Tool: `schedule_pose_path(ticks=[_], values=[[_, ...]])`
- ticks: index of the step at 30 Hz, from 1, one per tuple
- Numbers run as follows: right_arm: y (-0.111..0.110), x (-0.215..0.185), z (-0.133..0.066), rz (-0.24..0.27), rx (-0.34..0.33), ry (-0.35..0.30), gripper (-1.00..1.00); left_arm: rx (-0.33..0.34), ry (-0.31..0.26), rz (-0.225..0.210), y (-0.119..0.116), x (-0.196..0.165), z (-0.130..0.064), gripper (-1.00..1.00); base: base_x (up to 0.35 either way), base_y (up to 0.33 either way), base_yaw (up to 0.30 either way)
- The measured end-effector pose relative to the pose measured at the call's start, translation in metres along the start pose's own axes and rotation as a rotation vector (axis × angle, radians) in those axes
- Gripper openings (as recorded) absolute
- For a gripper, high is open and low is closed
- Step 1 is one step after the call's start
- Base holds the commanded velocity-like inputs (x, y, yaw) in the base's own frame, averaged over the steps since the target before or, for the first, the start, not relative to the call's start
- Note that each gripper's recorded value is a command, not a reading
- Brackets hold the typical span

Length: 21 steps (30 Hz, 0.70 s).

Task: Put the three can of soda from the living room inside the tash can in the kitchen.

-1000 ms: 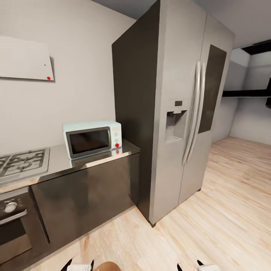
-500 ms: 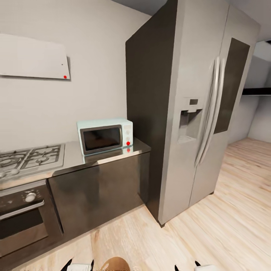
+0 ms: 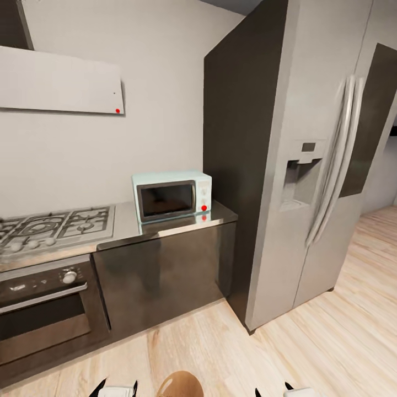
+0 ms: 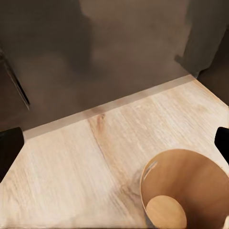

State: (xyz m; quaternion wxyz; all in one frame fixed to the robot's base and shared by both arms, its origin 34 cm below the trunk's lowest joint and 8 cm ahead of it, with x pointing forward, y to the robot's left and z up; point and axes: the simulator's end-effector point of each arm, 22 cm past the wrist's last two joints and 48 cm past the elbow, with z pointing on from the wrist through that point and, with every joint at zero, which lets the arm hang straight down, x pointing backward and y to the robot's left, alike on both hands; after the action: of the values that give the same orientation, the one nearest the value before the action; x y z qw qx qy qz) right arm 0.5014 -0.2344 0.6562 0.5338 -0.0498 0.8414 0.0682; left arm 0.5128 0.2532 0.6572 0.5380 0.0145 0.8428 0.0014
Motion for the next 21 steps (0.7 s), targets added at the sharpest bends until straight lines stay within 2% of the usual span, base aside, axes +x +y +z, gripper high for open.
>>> schedule_pose_path(ticks=[21], values=[[0.001, 0.010, -0.001, 0.004, -0.001, 0.022, 1.00, 0.000, 0.033, -0.003, 0.000, 0.015, -0.001, 1.00, 0.000, 0.000, 0.214]])
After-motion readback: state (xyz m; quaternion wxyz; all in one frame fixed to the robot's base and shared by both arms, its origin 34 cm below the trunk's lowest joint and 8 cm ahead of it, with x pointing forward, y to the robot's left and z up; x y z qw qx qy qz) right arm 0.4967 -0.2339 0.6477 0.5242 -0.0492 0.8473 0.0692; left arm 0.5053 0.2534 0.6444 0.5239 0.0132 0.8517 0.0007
